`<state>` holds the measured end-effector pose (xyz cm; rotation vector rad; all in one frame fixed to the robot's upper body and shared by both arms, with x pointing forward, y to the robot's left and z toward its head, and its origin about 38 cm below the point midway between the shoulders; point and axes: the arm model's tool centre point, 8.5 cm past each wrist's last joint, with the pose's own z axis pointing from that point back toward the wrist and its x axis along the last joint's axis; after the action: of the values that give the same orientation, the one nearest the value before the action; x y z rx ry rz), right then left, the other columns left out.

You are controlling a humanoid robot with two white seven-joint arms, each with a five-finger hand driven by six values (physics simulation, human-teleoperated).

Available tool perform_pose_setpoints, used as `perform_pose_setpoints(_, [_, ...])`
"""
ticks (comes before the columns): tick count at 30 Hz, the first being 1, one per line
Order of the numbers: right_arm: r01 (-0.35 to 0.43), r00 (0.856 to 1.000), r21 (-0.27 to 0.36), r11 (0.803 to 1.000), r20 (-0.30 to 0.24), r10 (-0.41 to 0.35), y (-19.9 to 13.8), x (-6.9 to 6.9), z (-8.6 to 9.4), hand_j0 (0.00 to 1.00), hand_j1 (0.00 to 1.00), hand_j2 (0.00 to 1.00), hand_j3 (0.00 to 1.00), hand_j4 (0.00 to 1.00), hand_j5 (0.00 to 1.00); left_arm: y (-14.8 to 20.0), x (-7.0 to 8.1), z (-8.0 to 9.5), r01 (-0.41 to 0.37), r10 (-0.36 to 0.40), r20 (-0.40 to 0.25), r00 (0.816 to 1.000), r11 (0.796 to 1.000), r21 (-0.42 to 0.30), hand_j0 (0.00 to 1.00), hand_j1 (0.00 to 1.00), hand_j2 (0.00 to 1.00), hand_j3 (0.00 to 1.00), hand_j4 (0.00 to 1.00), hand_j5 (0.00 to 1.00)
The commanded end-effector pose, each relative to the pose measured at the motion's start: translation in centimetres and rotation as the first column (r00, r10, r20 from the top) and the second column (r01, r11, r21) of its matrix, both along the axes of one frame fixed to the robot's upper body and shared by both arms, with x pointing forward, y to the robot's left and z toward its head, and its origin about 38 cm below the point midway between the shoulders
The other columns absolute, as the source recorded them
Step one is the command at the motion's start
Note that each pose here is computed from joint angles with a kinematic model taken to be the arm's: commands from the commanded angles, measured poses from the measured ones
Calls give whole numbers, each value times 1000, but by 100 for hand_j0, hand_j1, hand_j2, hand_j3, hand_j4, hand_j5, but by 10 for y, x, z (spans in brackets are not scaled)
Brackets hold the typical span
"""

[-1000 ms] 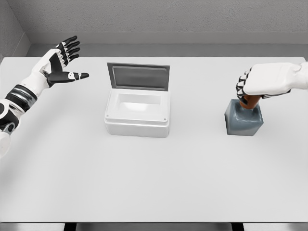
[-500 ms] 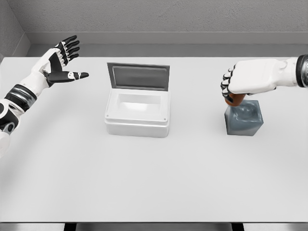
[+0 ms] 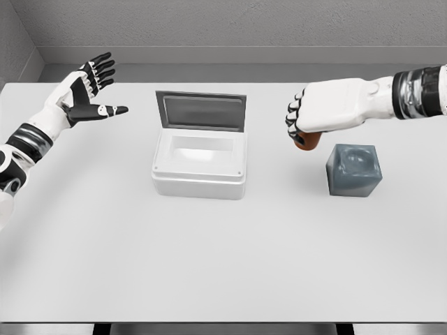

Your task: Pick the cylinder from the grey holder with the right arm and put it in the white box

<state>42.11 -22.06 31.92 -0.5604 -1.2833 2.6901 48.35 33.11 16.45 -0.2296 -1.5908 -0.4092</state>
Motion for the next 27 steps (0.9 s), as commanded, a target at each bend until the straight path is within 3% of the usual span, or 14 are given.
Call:
perform_pose_setpoints(1, [-19, 1000, 13, 1000, -3, 19, 11, 1, -1, 42, 42, 42, 42, 42, 42, 0, 0, 0, 1, -1, 0, 1000, 1000, -2, 100, 100, 100, 100, 100, 100])
perform_pose_setpoints(6, [-46, 999, 24, 999, -1, 46, 24, 2, 0, 42, 42, 42, 42, 42, 42, 1, 0, 1, -2, 2, 2, 1000, 1000, -2, 100, 100, 100, 100, 100, 100])
perform_pose_setpoints(12, [-54, 998, 53, 997, -27, 55, 46, 17, -8, 42, 42, 42, 42, 42, 42, 1, 0, 2, -2, 2, 6, 1000, 1000, -3, 100, 100, 100, 100, 100, 100])
perform_pose_setpoints(27, [-127, 991, 86, 988, -22, 130, 91, 21, -4, 42, 42, 42, 42, 42, 42, 1, 0, 2, -1, 1, 5, 1000, 1000, -1, 100, 100, 100, 100, 100, 100])
